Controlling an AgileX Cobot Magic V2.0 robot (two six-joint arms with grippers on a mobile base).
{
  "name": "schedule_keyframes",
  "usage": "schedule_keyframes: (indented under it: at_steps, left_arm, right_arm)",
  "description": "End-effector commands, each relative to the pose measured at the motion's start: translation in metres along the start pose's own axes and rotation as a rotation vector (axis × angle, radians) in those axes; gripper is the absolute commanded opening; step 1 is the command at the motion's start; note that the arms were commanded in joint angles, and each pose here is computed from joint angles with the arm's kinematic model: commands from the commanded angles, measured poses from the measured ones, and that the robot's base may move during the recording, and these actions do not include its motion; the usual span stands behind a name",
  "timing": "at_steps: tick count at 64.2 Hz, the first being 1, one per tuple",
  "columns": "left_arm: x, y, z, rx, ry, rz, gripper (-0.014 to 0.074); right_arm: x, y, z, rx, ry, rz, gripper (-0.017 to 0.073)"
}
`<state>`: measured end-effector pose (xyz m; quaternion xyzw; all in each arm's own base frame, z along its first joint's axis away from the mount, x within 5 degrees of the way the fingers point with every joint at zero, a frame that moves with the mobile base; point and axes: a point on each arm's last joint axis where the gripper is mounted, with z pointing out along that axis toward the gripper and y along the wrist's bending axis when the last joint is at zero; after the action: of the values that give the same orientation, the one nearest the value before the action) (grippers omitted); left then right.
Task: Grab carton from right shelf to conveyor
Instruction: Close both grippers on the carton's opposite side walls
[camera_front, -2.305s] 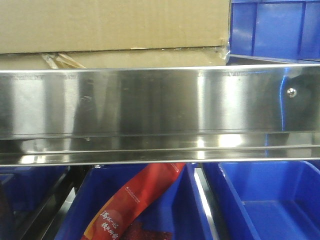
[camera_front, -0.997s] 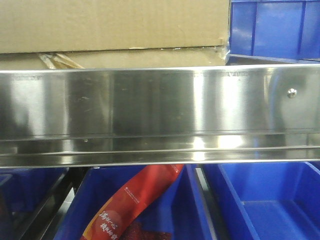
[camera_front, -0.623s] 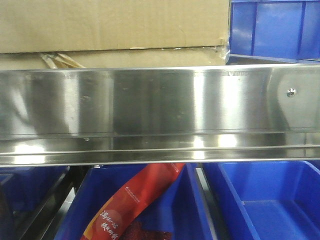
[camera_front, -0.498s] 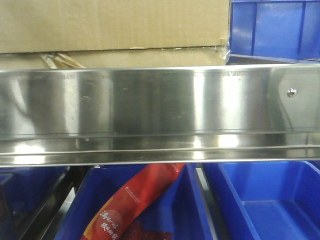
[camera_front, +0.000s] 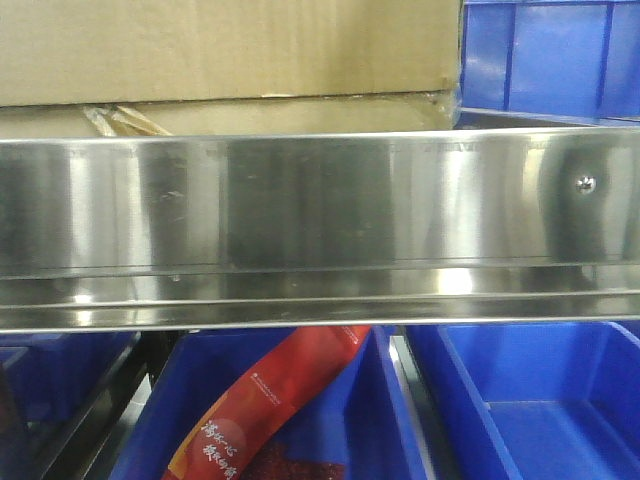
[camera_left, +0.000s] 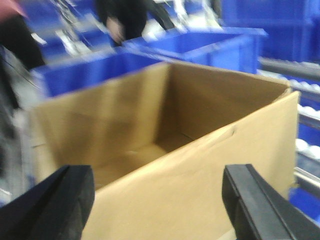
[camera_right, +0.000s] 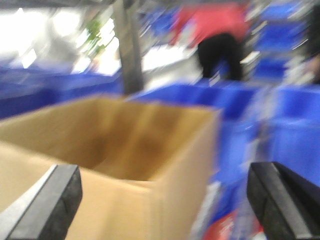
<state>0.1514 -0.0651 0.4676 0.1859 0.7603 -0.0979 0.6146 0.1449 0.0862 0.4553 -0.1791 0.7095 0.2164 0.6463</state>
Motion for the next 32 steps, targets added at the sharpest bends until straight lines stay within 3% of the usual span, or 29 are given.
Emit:
schedule_keyframes:
  at_steps: [1, 18, 32]
  left_arm:
    - [-0.020, 0.003, 0.016, -0.013, 0.022, -0.063, 0.0435]
    - [-0.055, 0.043, 0.068, -0.241, 0.308, -0.209, 0.0435]
    - [-0.057, 0.076, 0.103, -0.345, 0.419, -0.277, 0.0435]
  right_arm:
    - [-0.012, 0.005, 0.024, -0.033, 0.074, -0.014, 0.0570]
    - [-0.063, -0.013, 0.085, 0.030, 0.310, 0.065, 0.0570]
    - [-0.073, -0.025, 0.141, 0.082, 0.518, 0.045, 0.0570]
